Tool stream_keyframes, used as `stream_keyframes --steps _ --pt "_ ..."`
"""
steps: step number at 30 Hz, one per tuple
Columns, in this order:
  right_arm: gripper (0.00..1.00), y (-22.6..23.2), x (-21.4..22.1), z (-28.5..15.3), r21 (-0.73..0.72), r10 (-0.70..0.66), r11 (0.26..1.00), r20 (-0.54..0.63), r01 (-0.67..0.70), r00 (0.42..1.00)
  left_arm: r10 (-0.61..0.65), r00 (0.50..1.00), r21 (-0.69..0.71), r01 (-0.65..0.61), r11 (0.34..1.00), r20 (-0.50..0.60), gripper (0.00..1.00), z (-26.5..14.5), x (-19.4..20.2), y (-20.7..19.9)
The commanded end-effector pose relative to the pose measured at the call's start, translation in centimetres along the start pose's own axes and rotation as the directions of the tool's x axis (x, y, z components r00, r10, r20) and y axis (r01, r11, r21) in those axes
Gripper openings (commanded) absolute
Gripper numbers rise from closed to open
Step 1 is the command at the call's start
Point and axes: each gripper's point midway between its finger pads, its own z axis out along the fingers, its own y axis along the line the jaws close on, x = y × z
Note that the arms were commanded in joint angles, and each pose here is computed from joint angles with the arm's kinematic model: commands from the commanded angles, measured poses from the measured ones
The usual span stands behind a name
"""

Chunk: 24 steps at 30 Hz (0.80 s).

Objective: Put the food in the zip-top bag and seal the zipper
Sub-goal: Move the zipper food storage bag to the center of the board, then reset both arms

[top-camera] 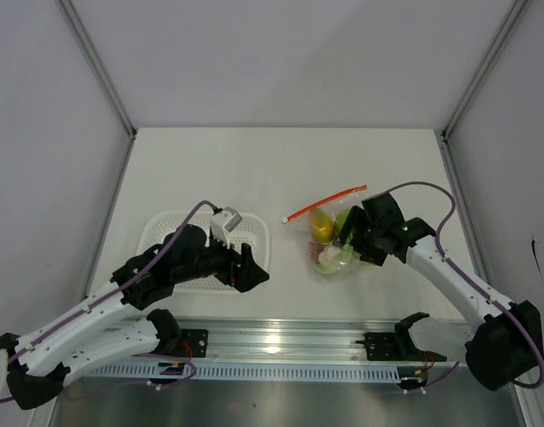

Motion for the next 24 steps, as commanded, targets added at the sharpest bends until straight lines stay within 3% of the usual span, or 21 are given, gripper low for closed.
stream_keyframes --steps 1,8,10,13,17,24 --pt "0.90 2.6 -4.0 0.0 -0.045 -0.037 0.998 0.098 0.041 0.994 -0.012 0.999 0.014 0.011 1.000 0.052 0.99 -1.2 -1.4 -0.7" --pt "0.90 4.0 -3.6 -1.7 -0.126 -0.105 0.985 0.094 0.116 0.990 -0.017 0.998 0.005 0.016 1.000 0.057 0.99 -1.5 -0.9 -0.2" --pt "0.91 4.8 -3.7 -4.0 -0.177 -0.139 0.970 0.153 0.166 0.978 -0.020 0.998 0.002 0.020 1.000 0.057 1.00 -1.3 -0.8 -0.1" --pt "0.99 5.4 -3.3 -7.3 -0.234 -0.175 0.945 0.229 0.229 0.957 -0.025 0.998 0.006 0.025 1.000 0.064 1.00 -1.1 -1.0 -0.2" --pt "1.00 2.7 -3.5 -9.0 -0.150 -0.145 0.969 0.299 0.197 0.943 -0.032 0.997 0.018 0.031 0.999 0.068 0.99 -0.8 -1.3 -0.5" --pt "0.99 -1.5 -1.4 -9.1 -0.064 -0.119 0.988 0.276 0.142 0.954 -0.052 0.997 0.014 0.051 0.999 0.065 0.99 -0.3 -1.0 -0.3"
